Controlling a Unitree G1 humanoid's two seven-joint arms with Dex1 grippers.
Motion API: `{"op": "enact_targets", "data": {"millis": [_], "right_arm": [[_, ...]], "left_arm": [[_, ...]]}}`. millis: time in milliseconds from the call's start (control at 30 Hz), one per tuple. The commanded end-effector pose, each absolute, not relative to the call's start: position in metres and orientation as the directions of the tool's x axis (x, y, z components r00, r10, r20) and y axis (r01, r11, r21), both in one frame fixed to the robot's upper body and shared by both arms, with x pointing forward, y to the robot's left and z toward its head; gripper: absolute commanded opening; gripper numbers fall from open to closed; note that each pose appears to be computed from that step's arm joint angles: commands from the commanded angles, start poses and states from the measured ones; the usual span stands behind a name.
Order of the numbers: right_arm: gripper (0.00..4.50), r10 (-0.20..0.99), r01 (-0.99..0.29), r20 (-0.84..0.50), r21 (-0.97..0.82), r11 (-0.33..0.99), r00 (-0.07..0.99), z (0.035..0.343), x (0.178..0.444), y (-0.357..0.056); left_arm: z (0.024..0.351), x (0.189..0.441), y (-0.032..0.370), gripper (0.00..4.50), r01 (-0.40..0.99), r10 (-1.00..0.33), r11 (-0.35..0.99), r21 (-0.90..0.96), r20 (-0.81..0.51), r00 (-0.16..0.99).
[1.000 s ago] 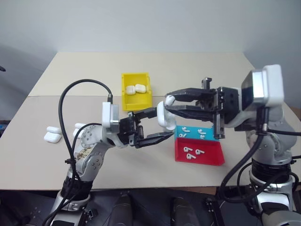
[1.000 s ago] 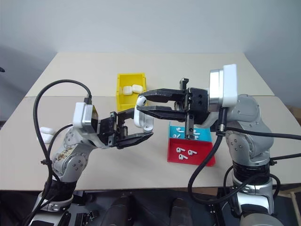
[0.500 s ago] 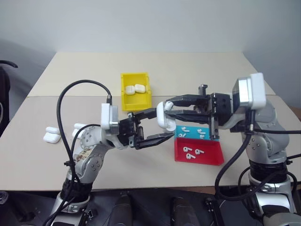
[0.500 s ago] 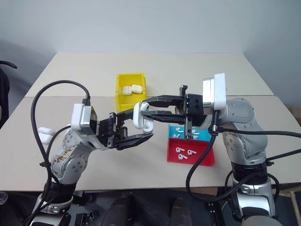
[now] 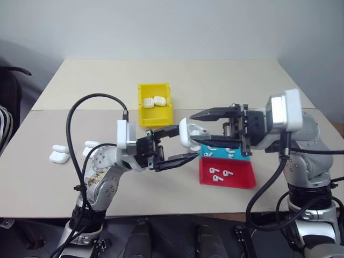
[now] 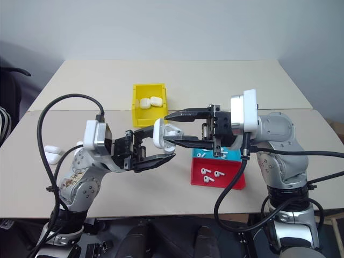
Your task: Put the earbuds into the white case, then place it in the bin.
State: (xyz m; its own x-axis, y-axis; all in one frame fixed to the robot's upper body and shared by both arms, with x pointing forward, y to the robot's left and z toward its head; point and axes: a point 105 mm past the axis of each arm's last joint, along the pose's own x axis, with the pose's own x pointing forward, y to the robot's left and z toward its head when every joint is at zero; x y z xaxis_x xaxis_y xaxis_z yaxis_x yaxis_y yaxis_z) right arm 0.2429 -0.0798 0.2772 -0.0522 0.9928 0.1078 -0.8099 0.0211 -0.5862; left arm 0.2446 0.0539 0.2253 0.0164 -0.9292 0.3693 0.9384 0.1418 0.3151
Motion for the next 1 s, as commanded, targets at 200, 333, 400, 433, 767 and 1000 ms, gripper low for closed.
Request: {"op": "enact_targets", "data": {"millis": [200, 333, 400, 433, 767, 1000], "right_arm": [[2.23, 0.994, -0.805, 0.085, -0.593, -0.001, -0.065, 0.281, 0.24, -0.088], [2.23, 0.998, -0.799, 0.059, -0.598, 0.062, 0.033, 0.276, 0.25, -0.099], [2.23, 0.997, -0.806, 0.01, -0.588, 0.071, 0.08, 0.267, 0.249, -0.107], [2.23, 0.995, -0.809, -0.012, -0.583, 0.077, 0.103, 0.262, 0.249, -0.11], [2.23, 0.931, -0.879, -0.244, -0.457, 0.137, 0.272, 0.237, 0.26, -0.112], [2.23, 0.853, -0.903, -0.421, -0.411, 0.123, 0.308, 0.219, 0.267, -0.121]], "left_arm": [[0.228, 0.244, 0.055, 2.74, 0.932, -0.919, 0.168, 0.322, 0.392, 0.031], [0.208, 0.254, 0.062, 2.74, 0.91, -0.944, 0.194, 0.366, 0.322, 0.071], [0.196, 0.26, 0.074, 2.74, 0.898, -0.956, 0.216, 0.384, 0.271, 0.114], [0.191, 0.263, 0.079, 2.74, 0.891, -0.958, 0.228, 0.392, 0.253, 0.134], [0.188, 0.269, 0.109, 2.74, 0.843, -0.94, 0.332, 0.423, 0.224, 0.258], [0.19, 0.268, 0.119, 2.74, 0.819, -0.931, 0.362, 0.446, 0.22, 0.292]]}}
